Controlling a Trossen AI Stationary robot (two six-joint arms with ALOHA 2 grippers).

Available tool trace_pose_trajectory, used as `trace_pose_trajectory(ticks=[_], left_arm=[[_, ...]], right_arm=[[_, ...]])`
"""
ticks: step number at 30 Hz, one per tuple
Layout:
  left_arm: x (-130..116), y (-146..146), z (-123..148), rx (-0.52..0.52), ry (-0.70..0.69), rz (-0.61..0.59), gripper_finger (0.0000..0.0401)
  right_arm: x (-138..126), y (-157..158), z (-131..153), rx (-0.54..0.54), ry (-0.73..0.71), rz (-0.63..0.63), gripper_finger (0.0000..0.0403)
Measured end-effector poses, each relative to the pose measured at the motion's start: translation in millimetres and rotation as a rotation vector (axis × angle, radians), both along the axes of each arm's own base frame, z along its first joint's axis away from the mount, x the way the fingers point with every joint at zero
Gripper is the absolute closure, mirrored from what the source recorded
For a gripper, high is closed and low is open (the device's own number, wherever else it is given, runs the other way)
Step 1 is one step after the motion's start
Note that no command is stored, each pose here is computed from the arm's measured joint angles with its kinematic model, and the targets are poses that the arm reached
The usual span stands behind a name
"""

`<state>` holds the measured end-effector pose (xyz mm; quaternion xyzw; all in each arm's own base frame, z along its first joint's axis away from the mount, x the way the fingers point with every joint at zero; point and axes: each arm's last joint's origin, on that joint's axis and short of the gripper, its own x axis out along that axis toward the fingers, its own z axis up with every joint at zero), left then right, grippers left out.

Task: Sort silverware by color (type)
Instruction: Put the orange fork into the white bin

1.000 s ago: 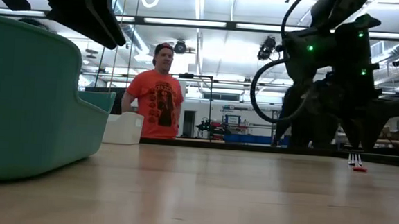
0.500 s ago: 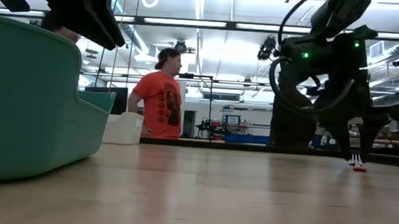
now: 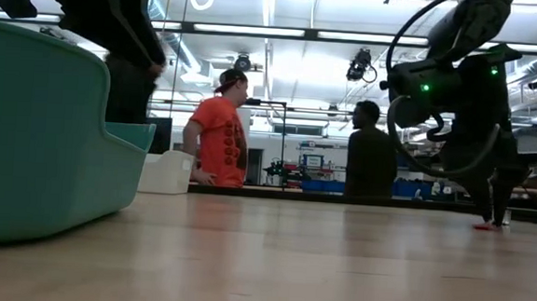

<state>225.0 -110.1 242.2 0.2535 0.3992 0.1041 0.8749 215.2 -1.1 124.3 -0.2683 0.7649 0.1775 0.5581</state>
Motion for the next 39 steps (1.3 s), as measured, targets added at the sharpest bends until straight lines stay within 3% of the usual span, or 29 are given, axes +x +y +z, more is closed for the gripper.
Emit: trace_pose_trajectory(ticks=[5,9,19,29,39], left_arm=[[-0.1,-0.5,-0.4,-0.03,0.002,0.003,0.0253],[-0.2,-0.7,-0.5,-0.034,0.004,0.001,0.0253],[-0.1,-0.7,-0.4,-0.034,0.004,0.001,0.0253],[-0.2,-1.4,-0.7,-0.046,0.02,-0.021,0.0253],[-0.5,-3.6,-2.0,0.037,0.132,-0.222,0.0253]], right_arm=[[0.6,0.5,-0.3,0.014,-0.007,-0.008,0.039],[4.4,1.0,3.2,0.022,-0.012,-0.034,0.0391],[29.8,0.1,20.6,0.186,-0.153,-0.269,0.039],[42.7,-10.4,35.4,0.247,-0.209,-0.69,0.039],[64.8,-19.0,49.9,0.414,-0.308,-1.073,0.0388]])
